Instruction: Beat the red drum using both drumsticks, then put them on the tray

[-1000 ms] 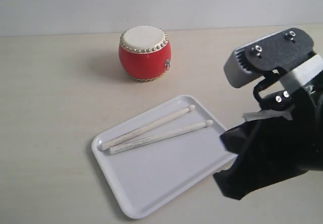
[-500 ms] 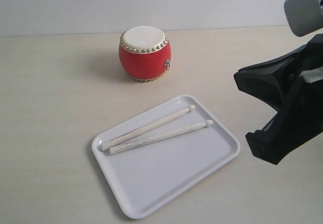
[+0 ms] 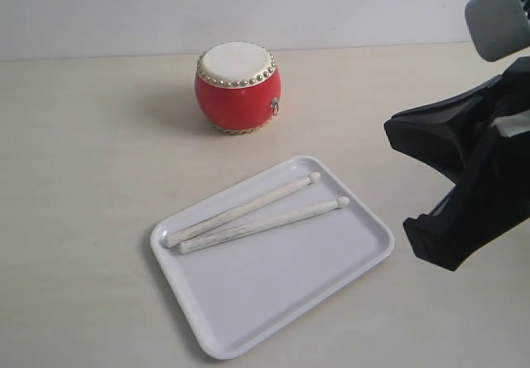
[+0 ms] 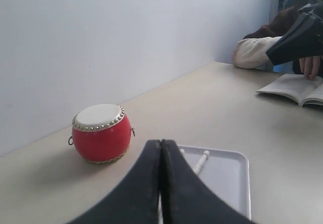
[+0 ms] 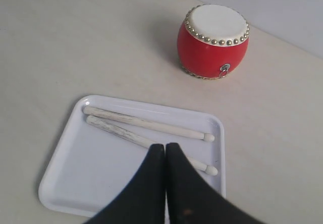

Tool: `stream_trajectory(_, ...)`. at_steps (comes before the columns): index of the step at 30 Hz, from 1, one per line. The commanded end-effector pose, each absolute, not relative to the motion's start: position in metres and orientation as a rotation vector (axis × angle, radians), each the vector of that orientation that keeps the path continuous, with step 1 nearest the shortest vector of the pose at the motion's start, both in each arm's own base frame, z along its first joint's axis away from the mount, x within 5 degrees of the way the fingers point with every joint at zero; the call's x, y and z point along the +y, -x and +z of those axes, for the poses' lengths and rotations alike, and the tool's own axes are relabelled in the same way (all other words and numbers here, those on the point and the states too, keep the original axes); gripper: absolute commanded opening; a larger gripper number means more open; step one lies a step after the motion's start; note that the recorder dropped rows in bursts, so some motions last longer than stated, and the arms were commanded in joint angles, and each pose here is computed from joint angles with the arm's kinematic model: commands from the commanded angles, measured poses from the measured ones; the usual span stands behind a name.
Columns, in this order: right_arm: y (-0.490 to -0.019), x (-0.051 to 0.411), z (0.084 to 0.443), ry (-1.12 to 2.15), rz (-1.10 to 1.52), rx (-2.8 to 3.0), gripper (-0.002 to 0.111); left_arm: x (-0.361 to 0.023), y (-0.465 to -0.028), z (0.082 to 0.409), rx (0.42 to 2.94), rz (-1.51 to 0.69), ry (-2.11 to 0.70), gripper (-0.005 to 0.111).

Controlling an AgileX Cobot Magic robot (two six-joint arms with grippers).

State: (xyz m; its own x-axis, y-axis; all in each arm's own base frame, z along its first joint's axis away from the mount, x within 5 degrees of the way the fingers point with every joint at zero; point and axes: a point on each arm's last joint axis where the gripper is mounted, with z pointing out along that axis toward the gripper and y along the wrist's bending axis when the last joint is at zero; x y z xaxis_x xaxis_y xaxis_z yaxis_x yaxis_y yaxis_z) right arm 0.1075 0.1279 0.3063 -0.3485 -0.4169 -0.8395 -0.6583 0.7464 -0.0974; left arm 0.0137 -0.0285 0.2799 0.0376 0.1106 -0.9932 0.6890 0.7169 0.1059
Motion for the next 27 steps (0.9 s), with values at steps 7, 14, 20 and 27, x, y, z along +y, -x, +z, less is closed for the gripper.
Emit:
stream_trajectory(7, -0.107, 0.128, 0.307, 0.816, 0.325, 1.981, 0.000, -0.025, -0.017, 0.278, 1.439, -0.336, -0.780, 0.000)
stream_trajectory(14, -0.107, 0.129, 0.309, 0.819, 0.347, 1.962, 0.000, -0.021, -0.027, 0.277, 1.471, -0.172, -0.530, 0.000)
stream_trajectory(20, -0.107, 0.129, 0.309, 0.819, 0.347, 1.962, 0.000, 0.000, -0.053, 0.229, 1.424, -0.188, 0.161, 0.000)
stream_trajectory(27, -0.107, 0.129, 0.309, 0.819, 0.346, 1.963, 0.000, 0.000, -0.056, 0.212, 1.491, -0.060, 0.057, 0.000)
